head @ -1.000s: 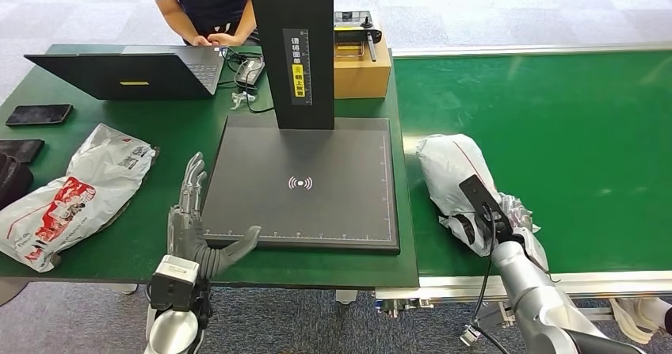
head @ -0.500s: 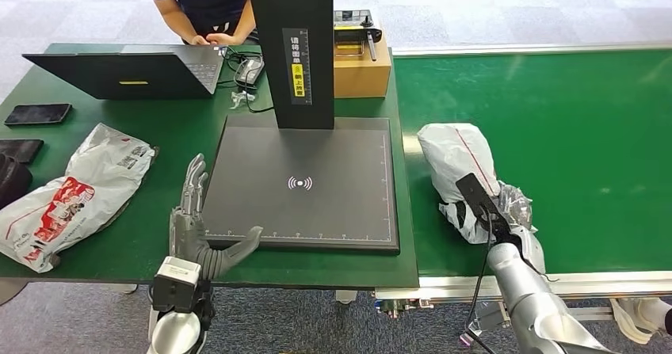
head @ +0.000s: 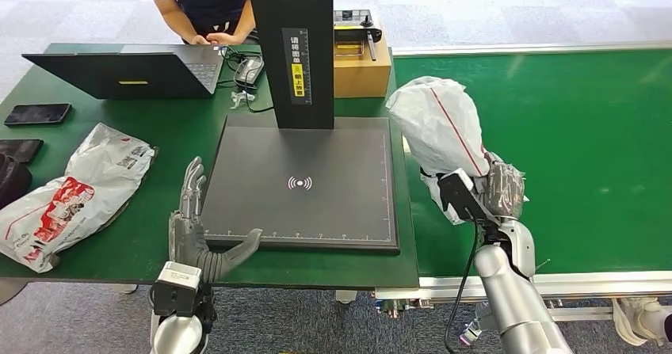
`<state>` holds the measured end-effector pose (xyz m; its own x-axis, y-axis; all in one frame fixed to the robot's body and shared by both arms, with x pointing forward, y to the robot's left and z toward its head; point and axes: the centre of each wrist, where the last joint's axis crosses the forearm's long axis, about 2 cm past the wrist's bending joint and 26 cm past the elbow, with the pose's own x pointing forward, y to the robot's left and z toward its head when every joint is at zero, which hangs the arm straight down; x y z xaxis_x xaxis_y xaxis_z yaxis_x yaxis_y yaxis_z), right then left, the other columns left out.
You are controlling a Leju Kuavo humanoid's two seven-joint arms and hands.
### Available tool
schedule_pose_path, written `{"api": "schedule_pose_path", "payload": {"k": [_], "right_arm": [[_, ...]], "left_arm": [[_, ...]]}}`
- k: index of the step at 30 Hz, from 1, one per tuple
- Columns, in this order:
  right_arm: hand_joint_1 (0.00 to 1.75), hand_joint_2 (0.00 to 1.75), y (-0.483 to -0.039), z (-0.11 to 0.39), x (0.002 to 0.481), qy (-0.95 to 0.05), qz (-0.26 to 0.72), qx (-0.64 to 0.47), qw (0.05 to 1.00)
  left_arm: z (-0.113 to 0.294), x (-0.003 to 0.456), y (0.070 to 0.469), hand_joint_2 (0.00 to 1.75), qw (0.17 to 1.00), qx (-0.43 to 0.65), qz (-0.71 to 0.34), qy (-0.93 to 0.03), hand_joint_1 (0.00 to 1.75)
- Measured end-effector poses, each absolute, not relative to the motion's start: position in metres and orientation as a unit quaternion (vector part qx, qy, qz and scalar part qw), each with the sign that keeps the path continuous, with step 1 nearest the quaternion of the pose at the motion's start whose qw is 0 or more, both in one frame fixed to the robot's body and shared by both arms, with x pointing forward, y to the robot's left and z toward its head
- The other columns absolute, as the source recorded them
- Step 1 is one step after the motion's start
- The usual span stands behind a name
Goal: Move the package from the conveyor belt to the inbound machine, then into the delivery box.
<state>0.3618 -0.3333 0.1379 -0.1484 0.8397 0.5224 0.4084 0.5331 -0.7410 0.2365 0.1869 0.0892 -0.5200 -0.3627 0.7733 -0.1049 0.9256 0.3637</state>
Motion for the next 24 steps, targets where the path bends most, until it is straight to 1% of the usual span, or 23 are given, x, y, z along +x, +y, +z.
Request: {"api": "schedule_pose_path", "payload": {"k": [8,13,19,24], "right_arm": [[1.75,1.75,-0.304,0.161,0.357,-0.765,0.25,-0.43,0.408],[1.75,1.75,-0.29,0.166,0.359,-0.777,0.264,-0.423,0.383],[1.75,1.75,-0.277,0.183,0.379,-0.786,0.282,-0.414,0.361],[1.75,1.75,-0.267,0.188,0.396,-0.785,0.306,-0.4,0.36]], "left_arm": [[0.087,0.235,0.185,1.75,0.465,0.137,-0.13,-0.865,0.0],[0.084,0.235,0.183,1.75,0.459,0.142,-0.111,-0.87,0.0],[0.082,0.237,0.182,1.75,0.455,0.148,-0.097,-0.873,0.0],[0.08,0.239,0.182,1.75,0.452,0.157,-0.087,-0.874,0.0]]}}
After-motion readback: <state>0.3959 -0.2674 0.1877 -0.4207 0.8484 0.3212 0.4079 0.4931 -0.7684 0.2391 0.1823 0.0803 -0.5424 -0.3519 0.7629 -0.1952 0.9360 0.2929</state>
